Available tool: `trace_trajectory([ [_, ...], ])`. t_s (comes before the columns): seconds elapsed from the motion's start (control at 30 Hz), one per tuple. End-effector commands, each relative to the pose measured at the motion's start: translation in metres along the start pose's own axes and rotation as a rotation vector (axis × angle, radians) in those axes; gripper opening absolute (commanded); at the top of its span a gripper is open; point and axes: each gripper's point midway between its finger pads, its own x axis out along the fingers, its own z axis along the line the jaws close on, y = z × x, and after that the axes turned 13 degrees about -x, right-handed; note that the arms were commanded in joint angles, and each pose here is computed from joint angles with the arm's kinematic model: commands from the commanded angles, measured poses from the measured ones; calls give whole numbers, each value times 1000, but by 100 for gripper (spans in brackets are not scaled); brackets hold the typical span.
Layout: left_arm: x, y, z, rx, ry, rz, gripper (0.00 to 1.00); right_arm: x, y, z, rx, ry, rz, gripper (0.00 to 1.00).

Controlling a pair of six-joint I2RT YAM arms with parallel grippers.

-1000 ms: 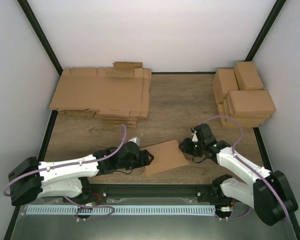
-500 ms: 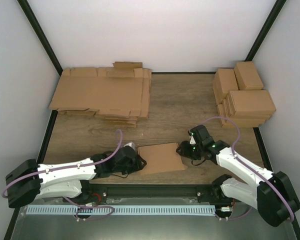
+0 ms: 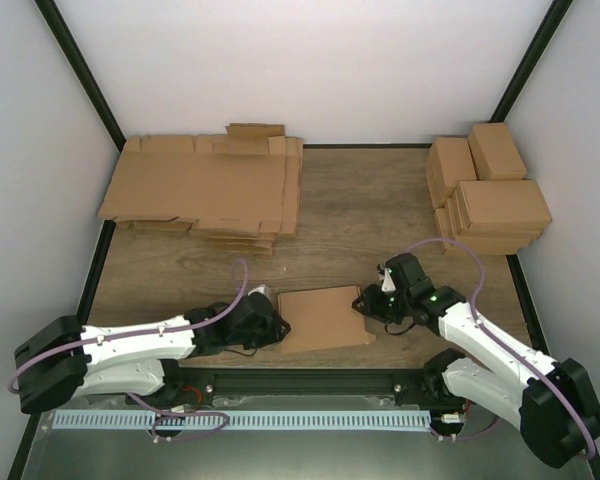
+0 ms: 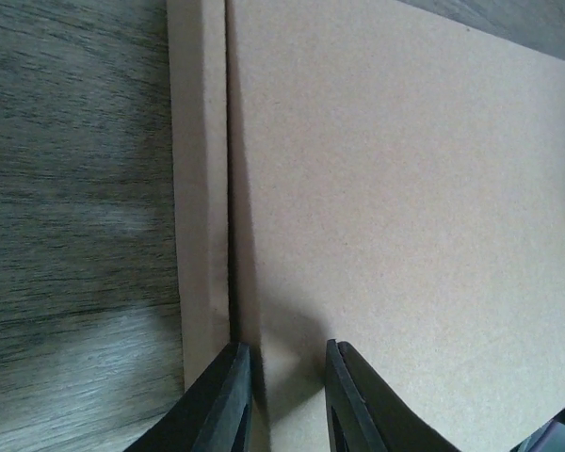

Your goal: Fold the paper box

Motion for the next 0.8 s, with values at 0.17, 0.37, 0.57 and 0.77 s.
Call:
trace_trajectory([
  [0.17,4,-3,-14,15,42,-12,24,6,23,22,107,-170,93,27],
  [0.37,4,-3,-20,7,64,-6,23,6,19,31,174,-218,91,18],
  [0.57,4,-10,-21,3,61,-25,23,16,8,25,198,-173,66,11],
  [0.77,5,-25,-18,19,29,-63,23,31,5,-17,135,51,54,14],
])
